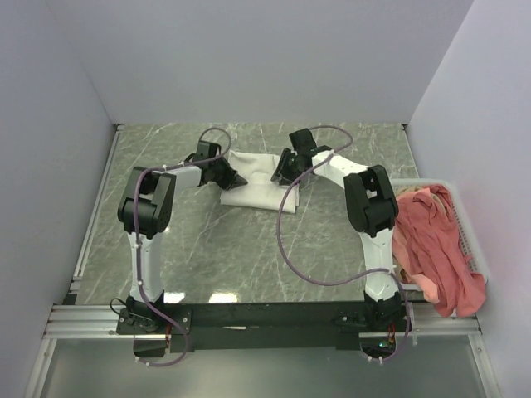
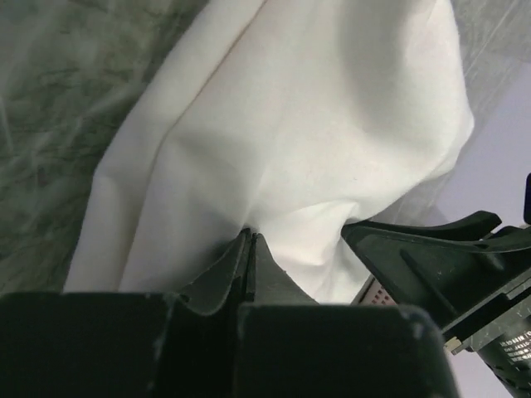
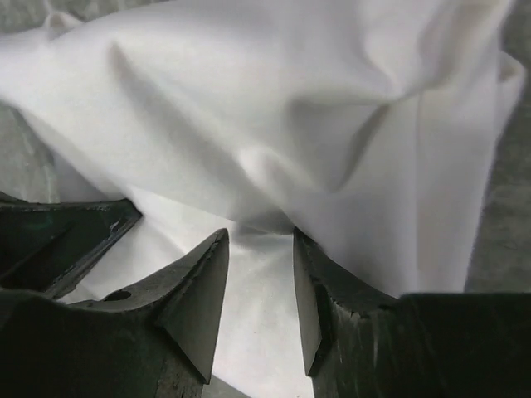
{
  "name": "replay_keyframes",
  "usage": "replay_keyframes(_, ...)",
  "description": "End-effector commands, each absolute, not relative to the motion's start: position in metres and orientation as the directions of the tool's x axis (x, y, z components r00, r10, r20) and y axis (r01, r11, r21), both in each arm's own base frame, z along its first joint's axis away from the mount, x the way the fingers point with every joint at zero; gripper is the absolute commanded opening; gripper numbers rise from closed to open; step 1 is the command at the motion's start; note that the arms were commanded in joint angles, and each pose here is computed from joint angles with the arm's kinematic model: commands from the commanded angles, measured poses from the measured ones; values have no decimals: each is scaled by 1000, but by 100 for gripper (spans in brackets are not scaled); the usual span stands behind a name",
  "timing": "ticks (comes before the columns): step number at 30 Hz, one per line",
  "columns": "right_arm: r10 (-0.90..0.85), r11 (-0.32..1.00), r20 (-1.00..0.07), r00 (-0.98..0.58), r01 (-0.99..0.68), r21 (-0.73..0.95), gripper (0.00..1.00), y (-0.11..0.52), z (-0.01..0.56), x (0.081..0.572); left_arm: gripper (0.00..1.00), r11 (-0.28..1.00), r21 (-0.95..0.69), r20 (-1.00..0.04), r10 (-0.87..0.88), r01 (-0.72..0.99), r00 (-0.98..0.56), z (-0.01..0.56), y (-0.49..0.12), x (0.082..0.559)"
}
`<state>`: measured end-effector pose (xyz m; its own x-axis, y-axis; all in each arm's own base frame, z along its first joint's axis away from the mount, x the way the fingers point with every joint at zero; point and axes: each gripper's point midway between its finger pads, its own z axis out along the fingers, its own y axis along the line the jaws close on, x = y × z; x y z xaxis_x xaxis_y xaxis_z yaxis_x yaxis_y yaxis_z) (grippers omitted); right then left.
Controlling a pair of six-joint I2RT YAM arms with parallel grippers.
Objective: Fold and stack the t-shirts
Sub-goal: Fold the tshirt
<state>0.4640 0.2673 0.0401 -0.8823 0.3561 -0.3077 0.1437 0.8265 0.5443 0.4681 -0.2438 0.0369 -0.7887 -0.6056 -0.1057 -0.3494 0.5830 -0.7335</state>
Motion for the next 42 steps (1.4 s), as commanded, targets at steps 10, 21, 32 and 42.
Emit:
replay_keyframes(10, 147, 988, -460, -876, 104, 117, 45, 231, 20, 437, 2, 641, -657, -127, -614, -397, -779, 18, -231, 415)
replay_keyframes(21, 54, 992, -417, -907, 2, 125, 45, 236, 7, 333, 1, 648, -674, -138, -581, -354, -802, 37, -224, 316)
replay_keyframes(32, 75, 960, -528, -846, -82, 267, 45, 239, 71, 311, 4, 682, -705, -306, -542, -196, -783, 111, -219, 307)
replay_keyframes(42, 270, 833, -447, -853, -25, 552, 42, 245, 88, 349, 1, 635, -771, -283, -409, -47, -867, 114, -282, 371)
